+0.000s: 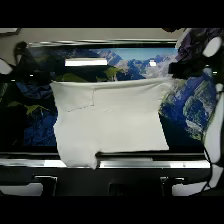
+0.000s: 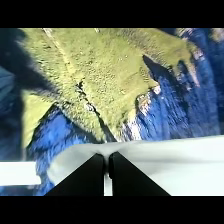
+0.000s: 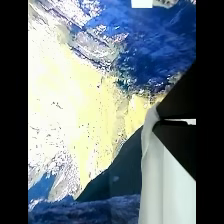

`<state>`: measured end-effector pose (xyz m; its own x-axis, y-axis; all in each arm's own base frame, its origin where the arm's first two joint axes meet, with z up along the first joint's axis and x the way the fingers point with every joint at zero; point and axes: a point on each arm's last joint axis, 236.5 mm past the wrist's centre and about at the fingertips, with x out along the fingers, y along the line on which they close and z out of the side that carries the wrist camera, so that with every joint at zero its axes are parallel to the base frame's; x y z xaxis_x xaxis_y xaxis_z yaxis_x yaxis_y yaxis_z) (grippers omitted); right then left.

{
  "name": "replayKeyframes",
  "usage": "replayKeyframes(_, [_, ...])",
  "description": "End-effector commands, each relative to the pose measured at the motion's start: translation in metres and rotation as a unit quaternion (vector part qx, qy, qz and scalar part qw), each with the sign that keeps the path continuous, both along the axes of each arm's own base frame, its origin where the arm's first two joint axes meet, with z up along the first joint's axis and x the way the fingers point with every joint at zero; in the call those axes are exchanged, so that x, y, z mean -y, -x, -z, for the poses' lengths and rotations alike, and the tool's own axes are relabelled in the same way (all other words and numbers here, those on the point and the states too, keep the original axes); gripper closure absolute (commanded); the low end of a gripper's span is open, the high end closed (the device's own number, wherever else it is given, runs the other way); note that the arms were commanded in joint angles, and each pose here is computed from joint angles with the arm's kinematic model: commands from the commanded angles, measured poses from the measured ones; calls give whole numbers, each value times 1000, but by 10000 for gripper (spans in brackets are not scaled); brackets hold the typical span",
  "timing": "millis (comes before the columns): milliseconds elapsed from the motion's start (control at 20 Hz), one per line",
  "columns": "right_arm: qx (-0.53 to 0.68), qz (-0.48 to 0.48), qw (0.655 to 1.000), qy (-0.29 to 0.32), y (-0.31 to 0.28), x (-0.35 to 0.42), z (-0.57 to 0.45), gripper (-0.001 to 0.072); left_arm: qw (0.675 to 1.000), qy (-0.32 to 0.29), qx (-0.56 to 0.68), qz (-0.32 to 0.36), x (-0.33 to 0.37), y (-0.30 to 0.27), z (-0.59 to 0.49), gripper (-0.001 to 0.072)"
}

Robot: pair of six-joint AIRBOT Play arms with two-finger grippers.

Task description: Fold the clothes and pants, and hang the long-sleeved shirts on hangers.

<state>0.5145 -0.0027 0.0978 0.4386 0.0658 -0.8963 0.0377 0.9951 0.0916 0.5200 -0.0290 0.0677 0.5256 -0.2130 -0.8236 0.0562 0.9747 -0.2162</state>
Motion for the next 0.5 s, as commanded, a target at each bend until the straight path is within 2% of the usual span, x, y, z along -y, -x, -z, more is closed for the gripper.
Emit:
replayKeyframes(0, [-13, 11, 1000, -3, -43, 3, 80, 683, 1000, -5, 5, 10, 13, -57, 74, 695])
replayKeyframes(200, [2, 17, 1000, 9, -57, 9, 93, 683, 1000, -12, 18, 20, 13, -77, 78, 695])
replayKeyframes(450, [-85, 11, 996, 7, -19, 7, 108, 683, 992, -3, -111, 57, 21, -16, 95, 694])
